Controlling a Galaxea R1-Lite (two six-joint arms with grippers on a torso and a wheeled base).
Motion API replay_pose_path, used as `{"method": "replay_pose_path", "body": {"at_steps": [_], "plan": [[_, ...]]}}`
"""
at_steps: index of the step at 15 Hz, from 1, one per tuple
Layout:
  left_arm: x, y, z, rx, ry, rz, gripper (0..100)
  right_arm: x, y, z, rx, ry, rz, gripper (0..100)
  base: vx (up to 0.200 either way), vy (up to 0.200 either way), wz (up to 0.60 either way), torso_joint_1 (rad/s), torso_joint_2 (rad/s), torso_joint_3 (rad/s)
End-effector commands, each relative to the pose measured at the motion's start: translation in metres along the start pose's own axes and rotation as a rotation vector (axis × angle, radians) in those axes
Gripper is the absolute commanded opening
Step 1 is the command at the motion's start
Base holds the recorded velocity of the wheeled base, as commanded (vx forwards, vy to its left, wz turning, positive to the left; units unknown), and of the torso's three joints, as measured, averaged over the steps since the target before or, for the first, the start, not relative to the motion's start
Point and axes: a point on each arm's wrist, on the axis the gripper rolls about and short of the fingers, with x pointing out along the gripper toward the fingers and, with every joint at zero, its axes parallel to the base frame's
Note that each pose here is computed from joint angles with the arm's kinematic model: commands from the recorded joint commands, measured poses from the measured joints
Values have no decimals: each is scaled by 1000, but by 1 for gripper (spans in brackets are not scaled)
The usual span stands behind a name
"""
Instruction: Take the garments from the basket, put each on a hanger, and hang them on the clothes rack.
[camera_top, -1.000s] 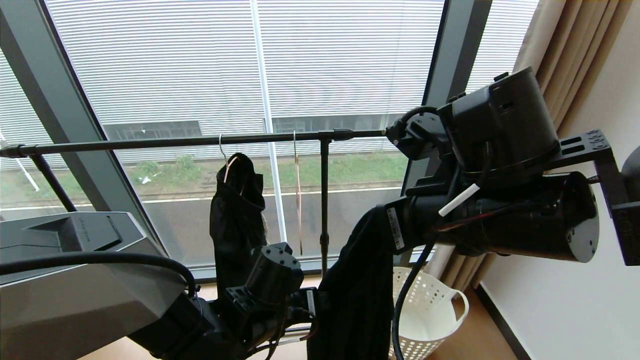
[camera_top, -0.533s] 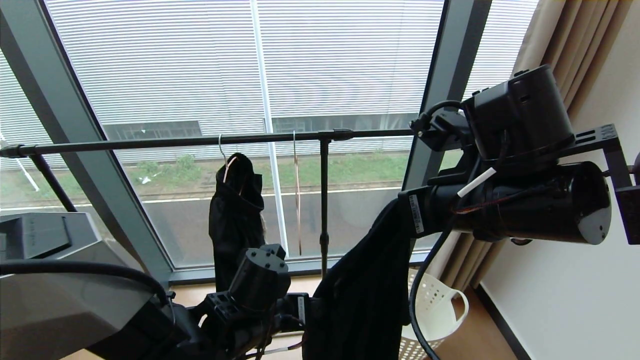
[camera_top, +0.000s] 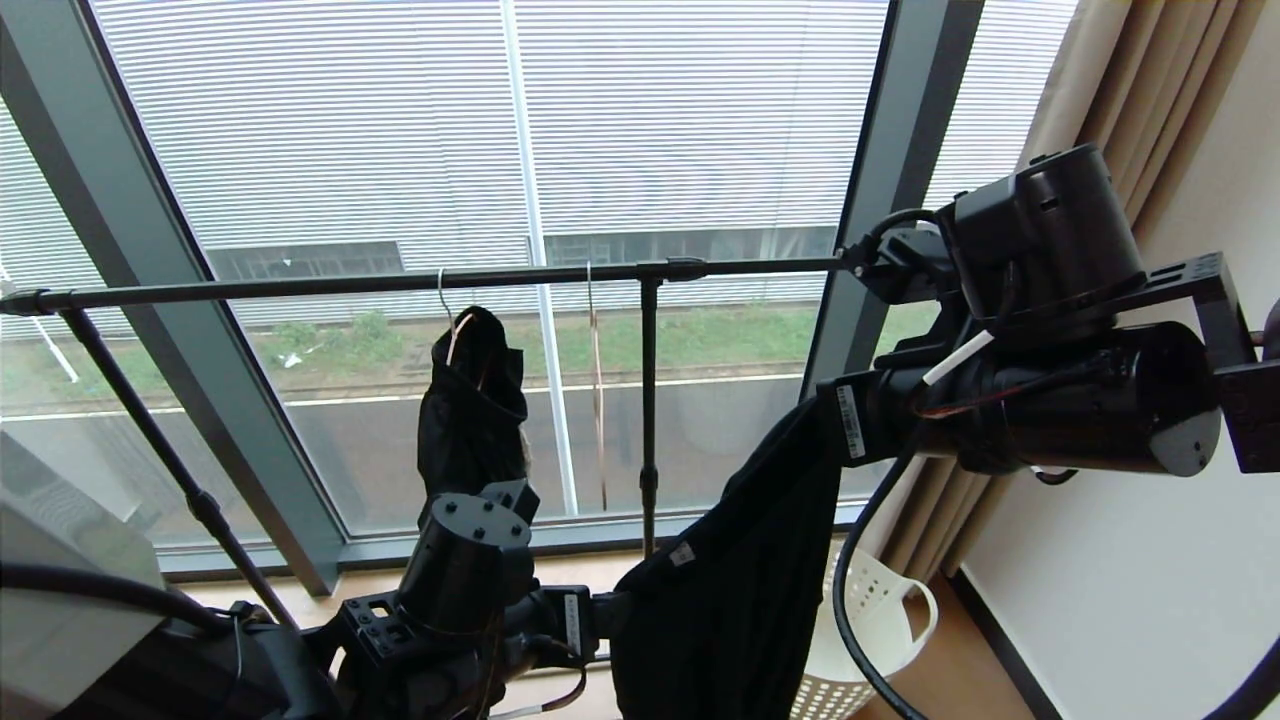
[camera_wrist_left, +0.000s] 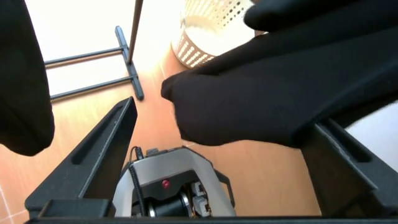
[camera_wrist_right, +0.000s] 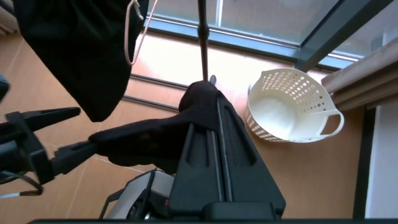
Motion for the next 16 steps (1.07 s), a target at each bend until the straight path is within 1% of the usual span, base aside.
{"method": "replay_pose_path", "body": {"at_steps": [1, 2, 3, 7, 9, 10, 11, 12, 13, 14, 15, 16], "plan": [[-9, -1, 4, -4, -24, -14, 100, 2, -5, -2, 5, 12, -16, 0, 0, 0, 0, 0, 0, 0], [-9, -1, 3, -3, -20, -12, 100, 2, -5, -3, 5, 11, -18, 0, 0, 0, 0, 0, 0, 0], [-9, 0, 2, -3, -17, -10, 0, -1, -6, -2, 8, 5, -15, 0, 0, 0, 0, 0, 0, 0], [-10, 1, -2, 1, -4, -5, 0, -4, -8, -4, 8, 4, -16, 0, 0, 0, 0, 0, 0, 0], [-14, 1, 0, -2, -16, -9, 0, -3, -11, -7, -19, 10, -52, 0, 0, 0, 0, 0, 0, 0], [-22, 1, 7, 12, -48, -20, 0, 0, -15, -11, -92, 19, -106, 0, 0, 0, 0, 0, 0, 0], [-26, 2, 12, 40, -70, -22, 0, 2, -16, -17, -169, 38, -134, 0, 0, 0, 0, 0, 0, 0], [-29, 1, 19, 68, -97, -29, 0, 4, -17, -25, -268, 71, -140, 0, 0, 0, 0, 0, 0, 0], [-28, -4, 27, 76, -118, -41, 0, 5, -17, -29, -337, 89, -137, 0, 0, 0, 0, 0, 0, 0], [-28, -6, 31, 78, -124, -46, 0, 6, -16, -31, -347, 94, -135, 0, 0, 0, 0, 0, 0, 0], [-27, -14, 43, 78, -126, -49, 0, 7, -7, -34, -371, 101, -111, 0, 0, 0, 0, 0, 0, 0], [-29, -20, 53, 78, -139, -57, 0, 10, -6, -38, -376, 116, -111, 0, 0, 0, 0, 0, 0, 0]]}}
